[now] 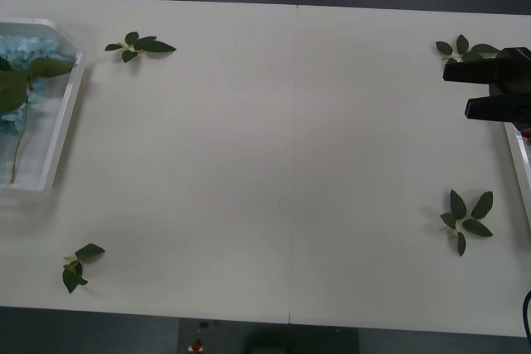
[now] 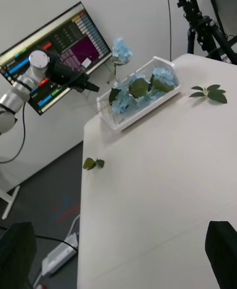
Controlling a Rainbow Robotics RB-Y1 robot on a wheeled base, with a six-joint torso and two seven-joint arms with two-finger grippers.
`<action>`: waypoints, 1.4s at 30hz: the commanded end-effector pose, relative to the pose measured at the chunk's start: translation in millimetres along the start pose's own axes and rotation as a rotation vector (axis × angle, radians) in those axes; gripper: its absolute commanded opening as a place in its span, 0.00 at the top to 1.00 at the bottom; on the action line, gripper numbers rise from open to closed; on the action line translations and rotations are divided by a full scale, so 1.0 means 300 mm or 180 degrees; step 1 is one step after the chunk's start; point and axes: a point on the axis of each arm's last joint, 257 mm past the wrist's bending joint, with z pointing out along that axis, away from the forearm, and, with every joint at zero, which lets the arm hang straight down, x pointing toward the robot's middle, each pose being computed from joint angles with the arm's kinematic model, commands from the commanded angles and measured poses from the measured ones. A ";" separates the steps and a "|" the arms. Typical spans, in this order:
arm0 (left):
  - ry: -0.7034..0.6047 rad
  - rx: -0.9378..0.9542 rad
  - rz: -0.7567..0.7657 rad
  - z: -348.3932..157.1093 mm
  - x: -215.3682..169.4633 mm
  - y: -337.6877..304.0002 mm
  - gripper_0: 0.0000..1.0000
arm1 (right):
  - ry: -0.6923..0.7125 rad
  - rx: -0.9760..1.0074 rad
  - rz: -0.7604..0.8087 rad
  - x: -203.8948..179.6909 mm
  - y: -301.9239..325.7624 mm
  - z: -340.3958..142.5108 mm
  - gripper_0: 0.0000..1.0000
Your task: Put the red flowers into the right box and the blue flowers into the left box
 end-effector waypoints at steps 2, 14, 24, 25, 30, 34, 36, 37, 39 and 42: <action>-0.0071 -0.0101 0.0319 -0.025 -0.059 0.009 0.72 | 0.0185 0.0104 -0.0737 -0.025 -0.007 -0.045 0.00; -0.0087 0.0055 0.0323 -0.020 -0.058 -0.035 0.20 | 0.0673 0.0289 -0.0742 0.078 -0.051 -0.107 0.00; -0.0060 0.0736 0.0699 -0.136 -0.135 -0.321 0.04 | 0.0756 0.0239 -0.0798 0.080 -0.032 -0.107 0.00; -0.0075 0.0735 0.0810 -0.137 -0.139 -0.352 0.04 | 0.0756 0.0239 -0.0798 0.080 -0.032 -0.107 0.00; -0.0231 0.0842 0.1149 -0.087 -0.122 -0.567 0.04 | 0.0756 0.0239 -0.0798 0.080 -0.032 -0.107 0.00; -0.0420 0.1026 0.1325 0.004 -0.041 -0.768 0.04 | 0.0756 0.0239 -0.0798 0.080 -0.032 -0.107 0.00; -0.0465 0.1135 0.1403 0.040 0.010 -0.838 0.04 | 0.0756 0.0239 -0.0798 0.080 -0.032 -0.107 0.00; -0.0493 0.1226 0.1439 0.059 0.045 -0.885 0.04 | 0.0756 0.0239 -0.0798 0.080 -0.032 -0.107 0.00; -0.0556 0.1392 0.1476 0.081 0.095 -0.960 0.04 | 0.0756 0.0239 -0.0798 0.080 -0.032 -0.107 0.00; -0.0625 0.1647 0.1584 0.097 0.194 -1.072 0.04 | 0.0756 0.0239 -0.0798 0.080 -0.032 -0.107 0.00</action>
